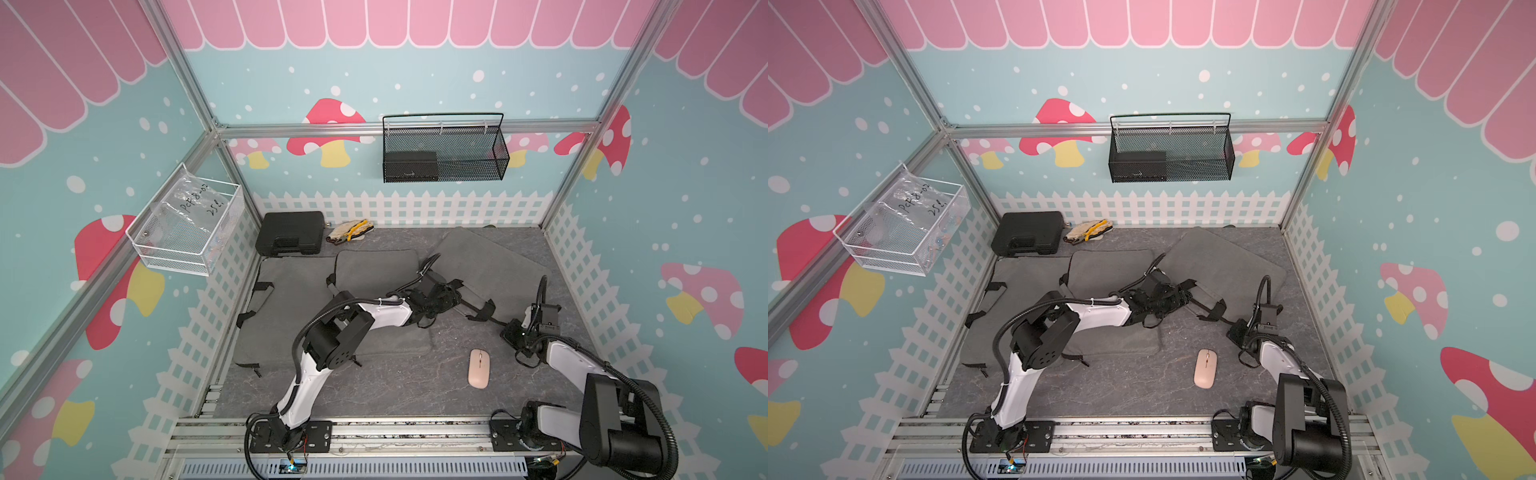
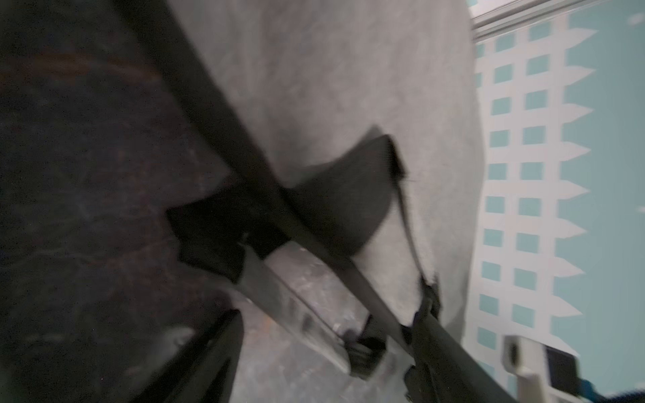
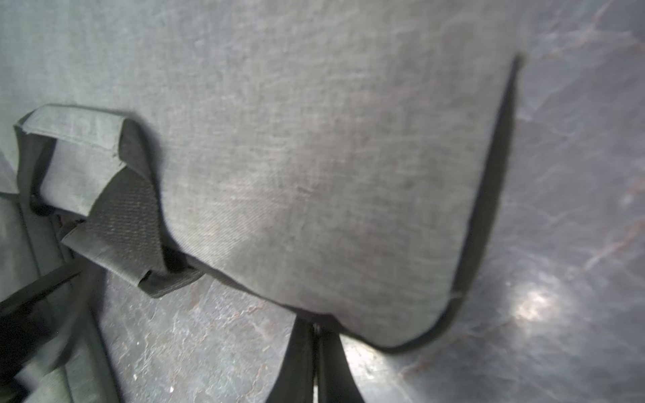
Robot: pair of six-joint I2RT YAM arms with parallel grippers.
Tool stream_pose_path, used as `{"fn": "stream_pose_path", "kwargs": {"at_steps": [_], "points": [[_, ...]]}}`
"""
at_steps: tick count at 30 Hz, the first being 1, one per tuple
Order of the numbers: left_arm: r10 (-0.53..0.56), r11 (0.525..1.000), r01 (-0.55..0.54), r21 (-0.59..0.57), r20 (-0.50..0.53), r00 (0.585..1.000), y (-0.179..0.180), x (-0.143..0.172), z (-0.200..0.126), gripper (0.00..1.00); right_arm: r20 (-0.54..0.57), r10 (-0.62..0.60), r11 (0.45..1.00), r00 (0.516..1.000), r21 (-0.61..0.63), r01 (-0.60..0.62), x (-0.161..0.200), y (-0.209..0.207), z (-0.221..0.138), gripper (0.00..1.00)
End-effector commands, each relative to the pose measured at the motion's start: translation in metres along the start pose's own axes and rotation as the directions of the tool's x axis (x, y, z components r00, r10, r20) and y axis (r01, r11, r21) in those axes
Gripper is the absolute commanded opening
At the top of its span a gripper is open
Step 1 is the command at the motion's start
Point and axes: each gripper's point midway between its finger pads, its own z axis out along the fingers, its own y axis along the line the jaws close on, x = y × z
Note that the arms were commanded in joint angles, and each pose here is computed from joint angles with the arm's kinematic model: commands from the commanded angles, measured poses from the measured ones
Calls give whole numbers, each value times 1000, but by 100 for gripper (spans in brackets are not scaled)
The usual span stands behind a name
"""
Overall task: Put the mouse into the laptop bag
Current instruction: Unzip the zipper on the zippered laptop bag.
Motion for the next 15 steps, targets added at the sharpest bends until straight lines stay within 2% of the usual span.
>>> {"fn": "stream_pose_path", "kwargs": {"at_steps": [1,2,4,7,10,15], "points": [[-28,997,30,-76,15,999,19,-5,16,72,-29,-23,1000,999,-22,22,13,-1,-2,0],[-28,996,29,-81,12,1000,21,-4,21,62,-37,-33,999,999,-32,32,14,1,-2,0],[-28,997,28,-77,-1,1000,22,-3,31,35,-78,-68,997,995,-41,65,22,6,-1,0],[-26,996,25,-81,-18,999,22,0,41,9,-104,-104,994,989,-57,98,30,18,1,0],[-22,997,20,-72,-23,999,21,0,44,0,-100,-147,986,984,-92,138,33,39,2,0],[-10,998,9,-57,-26,1000,16,0,43,0,-138,-206,975,969,-113,192,40,70,14,0]]}}
